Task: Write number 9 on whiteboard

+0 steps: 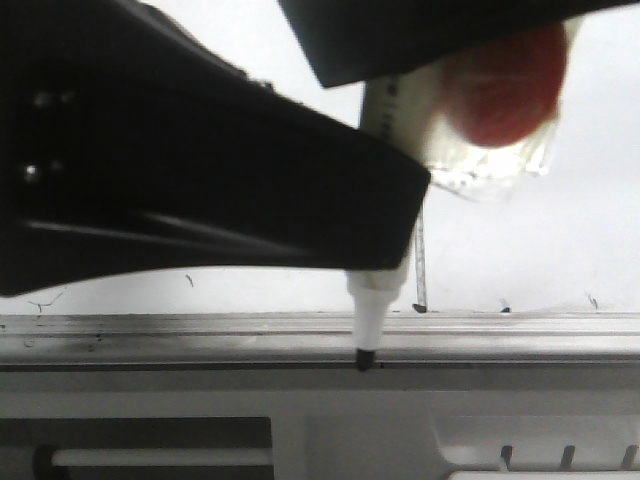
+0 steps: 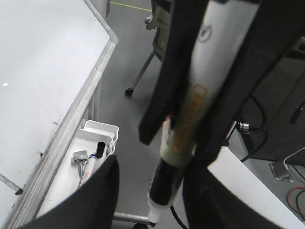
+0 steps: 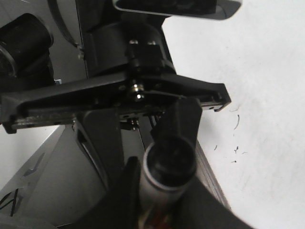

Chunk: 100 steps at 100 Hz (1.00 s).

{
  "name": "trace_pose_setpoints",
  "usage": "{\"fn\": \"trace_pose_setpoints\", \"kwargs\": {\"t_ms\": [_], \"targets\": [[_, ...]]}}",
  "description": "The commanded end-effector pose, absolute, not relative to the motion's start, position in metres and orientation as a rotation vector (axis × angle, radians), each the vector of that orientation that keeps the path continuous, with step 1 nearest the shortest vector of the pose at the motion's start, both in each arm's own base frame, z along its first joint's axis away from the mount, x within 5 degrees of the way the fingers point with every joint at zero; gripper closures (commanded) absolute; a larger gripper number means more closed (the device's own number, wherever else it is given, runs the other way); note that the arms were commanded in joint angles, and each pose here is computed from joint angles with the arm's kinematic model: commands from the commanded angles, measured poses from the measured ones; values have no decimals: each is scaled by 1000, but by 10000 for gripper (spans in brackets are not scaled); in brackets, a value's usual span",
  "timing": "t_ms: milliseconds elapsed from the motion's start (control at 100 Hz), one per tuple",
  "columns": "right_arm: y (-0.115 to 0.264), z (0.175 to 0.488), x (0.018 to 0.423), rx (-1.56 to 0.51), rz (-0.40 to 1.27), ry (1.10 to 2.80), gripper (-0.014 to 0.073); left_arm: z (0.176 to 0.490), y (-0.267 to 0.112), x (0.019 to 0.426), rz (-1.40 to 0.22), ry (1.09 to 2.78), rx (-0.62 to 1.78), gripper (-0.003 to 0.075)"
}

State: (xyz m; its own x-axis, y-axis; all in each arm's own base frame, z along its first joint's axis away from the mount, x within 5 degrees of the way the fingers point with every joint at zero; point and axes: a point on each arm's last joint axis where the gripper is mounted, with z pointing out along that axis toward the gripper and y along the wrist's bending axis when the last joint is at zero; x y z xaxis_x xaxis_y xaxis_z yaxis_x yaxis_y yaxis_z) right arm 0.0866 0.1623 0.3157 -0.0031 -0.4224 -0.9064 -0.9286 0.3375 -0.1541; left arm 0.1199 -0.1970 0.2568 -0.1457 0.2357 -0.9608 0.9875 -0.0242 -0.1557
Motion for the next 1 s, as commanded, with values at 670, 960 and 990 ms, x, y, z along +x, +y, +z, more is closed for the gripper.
{"fn": "trace_pose_setpoints", "kwargs": {"t_ms": [670, 960, 990], "targets": [[164, 330, 85, -1179, 717, 1601, 643, 282, -201, 116, -1344, 1322, 1300, 738], [165, 331, 83, -1129, 797, 1646, 637, 284, -201, 114, -1355, 1258, 1324, 738], [165, 331, 83, -1129, 796, 1646, 630, 284, -201, 114, -1357, 1257, 1321, 738]]}}
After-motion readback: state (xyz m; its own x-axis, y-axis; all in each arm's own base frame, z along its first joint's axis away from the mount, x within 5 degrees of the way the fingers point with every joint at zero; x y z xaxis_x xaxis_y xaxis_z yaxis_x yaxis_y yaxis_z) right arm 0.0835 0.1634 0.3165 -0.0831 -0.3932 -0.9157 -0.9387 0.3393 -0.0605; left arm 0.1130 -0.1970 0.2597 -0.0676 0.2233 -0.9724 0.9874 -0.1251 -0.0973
